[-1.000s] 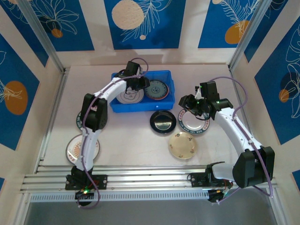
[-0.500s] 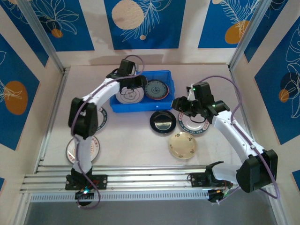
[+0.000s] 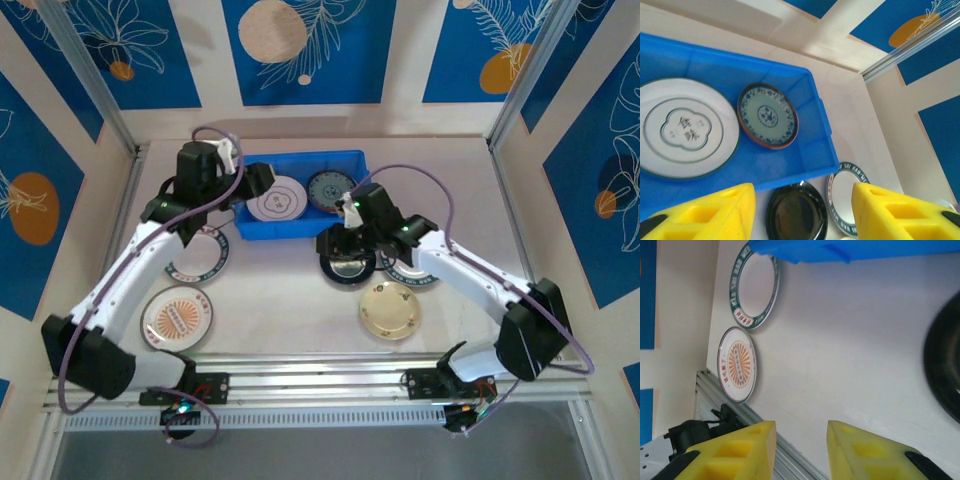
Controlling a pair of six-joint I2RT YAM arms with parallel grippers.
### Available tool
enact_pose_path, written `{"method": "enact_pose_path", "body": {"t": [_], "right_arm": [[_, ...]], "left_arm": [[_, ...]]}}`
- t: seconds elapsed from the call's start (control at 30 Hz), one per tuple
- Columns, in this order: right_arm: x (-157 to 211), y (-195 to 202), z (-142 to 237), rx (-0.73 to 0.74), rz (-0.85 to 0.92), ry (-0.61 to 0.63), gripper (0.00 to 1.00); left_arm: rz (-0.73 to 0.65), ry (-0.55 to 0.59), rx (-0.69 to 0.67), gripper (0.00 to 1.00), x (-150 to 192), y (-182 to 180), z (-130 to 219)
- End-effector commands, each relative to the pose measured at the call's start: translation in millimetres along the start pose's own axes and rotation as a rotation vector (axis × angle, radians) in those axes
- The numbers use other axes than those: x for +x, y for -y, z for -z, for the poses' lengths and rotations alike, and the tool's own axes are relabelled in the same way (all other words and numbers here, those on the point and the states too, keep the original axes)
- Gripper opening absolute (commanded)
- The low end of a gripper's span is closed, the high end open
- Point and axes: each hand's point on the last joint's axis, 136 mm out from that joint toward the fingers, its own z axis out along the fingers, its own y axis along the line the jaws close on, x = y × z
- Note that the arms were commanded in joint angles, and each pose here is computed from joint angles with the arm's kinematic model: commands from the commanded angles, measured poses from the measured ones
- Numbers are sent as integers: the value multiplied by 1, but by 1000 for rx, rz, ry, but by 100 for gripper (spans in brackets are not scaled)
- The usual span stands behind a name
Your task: Place the plates into the plastic bin on the countertop
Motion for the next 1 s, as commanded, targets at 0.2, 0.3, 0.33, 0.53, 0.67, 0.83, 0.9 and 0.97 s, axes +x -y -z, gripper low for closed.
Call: {"method": "enact_pose_path", "body": {"t": [0.2,0.3,0.33,0.53,0.67,0.83,0.9,0.97], "right_arm": [[25,-68,-65,-174,107,-235,36],[38,-83,-93,-216,103,-323,38],[42,-86,-103,-226,92,-356,39],[63,-100,-147,-247,75,-533,41],[81,-102,-171,-216,83,-637,43],[100,-95,-195,-164,59,-745,43],[106,-96,-201,-164,63,-765,42],[110,-96,-205,-162,60,-781,42]], "left_arm": [[53,-20,-68,60,41,-24,73],[86,-7,-65,61,46,-29,88],[95,6,-58,62,46,-29,94],[128,29,-44,62,48,-32,105],[132,43,-33,62,45,-30,109],[121,42,-35,62,46,-31,109],[118,48,-35,62,46,-32,109],[118,50,-31,62,45,-31,109]]}}
